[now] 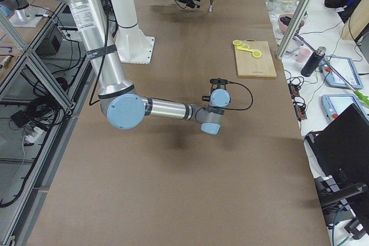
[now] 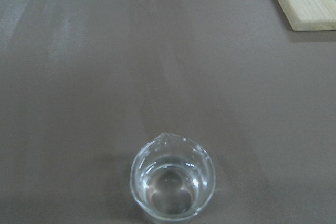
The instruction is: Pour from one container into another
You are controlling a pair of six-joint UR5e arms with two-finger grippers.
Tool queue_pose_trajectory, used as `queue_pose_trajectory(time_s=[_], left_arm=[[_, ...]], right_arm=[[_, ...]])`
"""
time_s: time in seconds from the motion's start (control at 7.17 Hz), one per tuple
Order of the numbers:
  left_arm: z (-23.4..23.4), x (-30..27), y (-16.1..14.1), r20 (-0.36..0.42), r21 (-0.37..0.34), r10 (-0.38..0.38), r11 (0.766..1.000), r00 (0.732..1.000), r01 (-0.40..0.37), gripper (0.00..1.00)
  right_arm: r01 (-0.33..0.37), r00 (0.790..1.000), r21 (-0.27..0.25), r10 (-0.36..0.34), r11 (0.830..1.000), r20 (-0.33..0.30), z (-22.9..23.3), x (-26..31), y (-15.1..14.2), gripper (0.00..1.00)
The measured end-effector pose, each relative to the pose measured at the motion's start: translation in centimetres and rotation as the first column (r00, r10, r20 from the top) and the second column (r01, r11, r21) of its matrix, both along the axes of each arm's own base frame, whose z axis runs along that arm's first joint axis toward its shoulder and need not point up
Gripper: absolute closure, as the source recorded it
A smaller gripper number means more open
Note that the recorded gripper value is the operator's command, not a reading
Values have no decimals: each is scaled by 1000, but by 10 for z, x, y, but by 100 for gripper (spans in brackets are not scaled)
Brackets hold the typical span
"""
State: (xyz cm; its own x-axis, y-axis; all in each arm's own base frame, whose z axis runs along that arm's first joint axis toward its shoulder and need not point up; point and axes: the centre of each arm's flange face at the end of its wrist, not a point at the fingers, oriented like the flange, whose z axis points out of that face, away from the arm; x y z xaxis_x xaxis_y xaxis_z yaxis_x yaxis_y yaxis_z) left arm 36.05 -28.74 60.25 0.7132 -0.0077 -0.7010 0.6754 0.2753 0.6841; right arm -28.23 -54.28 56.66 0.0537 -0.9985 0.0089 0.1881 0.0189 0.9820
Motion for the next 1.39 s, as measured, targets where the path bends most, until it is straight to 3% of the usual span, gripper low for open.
queue_pose_trajectory(time_s=[0.28,0.42,0.7,0.98,1.25,1.39], left_arm=[[4,5,-2,-47,-23,-50,999,998,49,1],[5,8,-4,-30,-29,-62,998,998,61,1],[8,17,-22,93,-42,-103,993,990,107,1],[-2,21,-51,114,-59,-149,986,982,156,1],[-12,25,-87,87,-90,-187,977,979,194,1],[-14,28,-107,81,-99,-211,971,974,219,1]], right_arm=[[6,1000,0,-6,1000,0,-5,-10,0,1],[10,1000,3,-10,1000,1,-6,-16,2,1],[12,1000,12,-12,1000,1,-8,-25,5,2],[8,1000,17,-8,1000,2,-9,-27,6,5],[5,1000,20,-5,1000,1,-9,-30,7,13],[6,1000,20,-6,1000,-1,-8,-33,8,23]])
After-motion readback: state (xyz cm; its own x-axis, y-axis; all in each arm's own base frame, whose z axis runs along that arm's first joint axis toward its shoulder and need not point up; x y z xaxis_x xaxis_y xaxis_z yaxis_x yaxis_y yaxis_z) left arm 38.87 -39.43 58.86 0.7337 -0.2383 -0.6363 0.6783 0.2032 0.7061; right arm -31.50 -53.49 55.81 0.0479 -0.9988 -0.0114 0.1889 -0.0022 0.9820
